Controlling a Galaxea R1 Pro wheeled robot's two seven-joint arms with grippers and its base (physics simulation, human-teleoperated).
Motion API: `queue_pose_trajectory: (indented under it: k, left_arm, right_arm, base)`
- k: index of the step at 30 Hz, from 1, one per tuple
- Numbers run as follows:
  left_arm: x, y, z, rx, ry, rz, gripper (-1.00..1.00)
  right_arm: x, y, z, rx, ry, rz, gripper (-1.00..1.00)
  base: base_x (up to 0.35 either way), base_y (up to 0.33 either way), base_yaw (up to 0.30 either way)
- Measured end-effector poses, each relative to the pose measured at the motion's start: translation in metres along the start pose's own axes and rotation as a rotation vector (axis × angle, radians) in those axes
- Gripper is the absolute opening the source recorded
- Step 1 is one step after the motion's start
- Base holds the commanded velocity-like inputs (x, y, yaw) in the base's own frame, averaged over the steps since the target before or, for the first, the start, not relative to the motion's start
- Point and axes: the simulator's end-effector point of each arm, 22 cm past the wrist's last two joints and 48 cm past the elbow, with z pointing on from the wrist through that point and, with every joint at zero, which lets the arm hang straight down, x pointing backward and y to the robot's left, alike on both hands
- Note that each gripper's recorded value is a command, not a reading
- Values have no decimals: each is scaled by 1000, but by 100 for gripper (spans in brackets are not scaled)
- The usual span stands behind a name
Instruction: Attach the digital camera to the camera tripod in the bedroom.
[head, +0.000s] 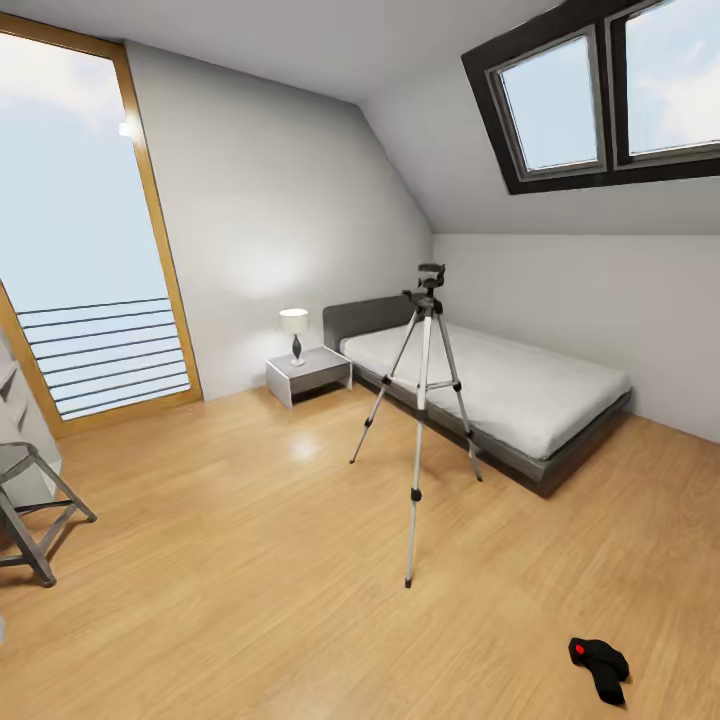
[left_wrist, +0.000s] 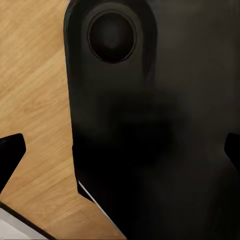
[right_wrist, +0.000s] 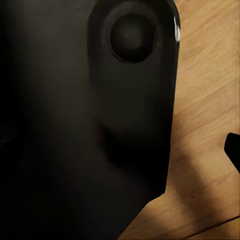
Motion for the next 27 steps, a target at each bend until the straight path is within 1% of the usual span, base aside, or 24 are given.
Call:
queue_pose_trajectory:
  k: [2,6,9,27]
  left_arm:
    - [-9,-5,0,8,-22,-20,100]
    - [-17,-5,0,8,-52,-45,100]
    - [-12,-6,0,9,-35,-32,100]
    - [-12,-6,0,9,-32,-38,100]
  right_arm:
    - [-6,-1,0,2,-8,-13,100]
    - [-5,-2,0,3,-8,-13,100]
    - [-4,-4,0,6,-8,-11,100]
    - [-4,-4,0,9,-12,-9,100]
  base:
    - [0,0,0]
    - [0,0,0]
    - [0,0,0]
    - [0,0,0]
